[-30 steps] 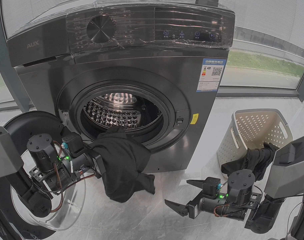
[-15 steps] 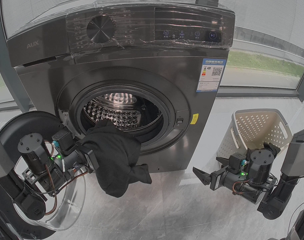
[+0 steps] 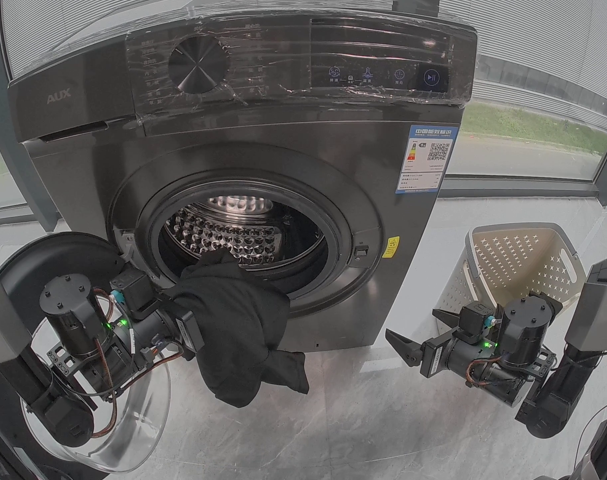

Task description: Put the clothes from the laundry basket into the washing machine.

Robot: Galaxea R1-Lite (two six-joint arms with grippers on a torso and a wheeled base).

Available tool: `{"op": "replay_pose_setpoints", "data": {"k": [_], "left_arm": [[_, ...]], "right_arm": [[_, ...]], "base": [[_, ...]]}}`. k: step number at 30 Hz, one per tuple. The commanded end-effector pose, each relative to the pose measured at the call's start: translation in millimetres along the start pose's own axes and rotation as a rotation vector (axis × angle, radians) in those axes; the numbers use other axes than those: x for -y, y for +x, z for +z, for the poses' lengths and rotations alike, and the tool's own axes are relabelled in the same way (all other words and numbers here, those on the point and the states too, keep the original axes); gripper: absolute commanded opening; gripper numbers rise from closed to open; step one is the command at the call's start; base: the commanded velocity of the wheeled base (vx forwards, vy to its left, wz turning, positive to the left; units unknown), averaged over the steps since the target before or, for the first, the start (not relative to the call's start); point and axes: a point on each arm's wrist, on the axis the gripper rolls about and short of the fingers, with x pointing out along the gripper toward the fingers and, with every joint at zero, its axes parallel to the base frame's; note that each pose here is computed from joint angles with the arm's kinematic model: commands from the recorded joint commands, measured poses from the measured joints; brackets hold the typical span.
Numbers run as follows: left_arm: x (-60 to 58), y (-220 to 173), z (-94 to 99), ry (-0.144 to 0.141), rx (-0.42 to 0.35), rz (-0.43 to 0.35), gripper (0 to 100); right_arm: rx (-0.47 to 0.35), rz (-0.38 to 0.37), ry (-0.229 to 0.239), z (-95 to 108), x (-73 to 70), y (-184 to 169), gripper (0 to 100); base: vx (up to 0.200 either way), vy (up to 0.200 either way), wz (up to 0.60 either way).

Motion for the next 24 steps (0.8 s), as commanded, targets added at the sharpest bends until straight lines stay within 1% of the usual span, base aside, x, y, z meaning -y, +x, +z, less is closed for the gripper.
{"op": "replay_pose_setpoints", "data": {"k": [1, 5, 14, 16, 17, 19, 20, 22, 24], "left_arm": [[4.0, 0.6, -5.6, -0.002, -0.023, -0.014, 0], [5.4, 3.1, -11.2, -0.001, -0.045, -0.017, 0], [6.4, 6.1, -15.4, -0.002, -0.059, -0.021, 0], [7.6, 6.3, -15.8, -0.002, -0.059, -0.026, 0], [11.6, 5.5, -16.6, -0.003, -0.065, -0.039, 0], [13.1, 5.3, -16.8, -0.003, -0.065, -0.045, 0], [15.8, 5.2, -17.6, -0.003, -0.069, -0.054, 0], [25.2, 2.8, -21.2, 0.0, -0.088, -0.078, 0], [32.2, 2.2, -24.0, 0.003, -0.099, -0.08, 0]], "right_arm": [[-0.005, 0.005, -0.001, -1.0, -0.8, -0.5, 100], [-0.007, 0.012, -0.003, -1.6, -2.8, -0.9, 100], [-0.007, 0.012, -0.003, -1.5, -2.8, -1.3, 100], [-0.006, 0.012, -0.002, -1.1, -2.9, -1.5, 100], [-0.006, 0.012, -0.002, -1.0, -2.8, -2.0, 100], [-0.006, 0.013, -0.003, -1.0, -3.3, -2.0, 100], [-0.002, 0.016, -0.003, 0.1, -3.8, -3.0, 100], [0.006, 0.029, -0.005, 1.9, -7.3, -4.4, 100], [0.015, 0.041, -0.006, 4.1, -10.7, -6.0, 100]], "base": [[0.0, 0.0, 0.0], [0.0, 0.0, 0.0], [0.0, 0.0, 0.0], [0.2, 0.0, 0.0], [0.2, 0.0, 0.0], [0.0, 0.0, 0.0], [0.0, 0.0, 0.0], [0.0, 0.0, 0.0], [0.0, 0.0, 0.0]]}}
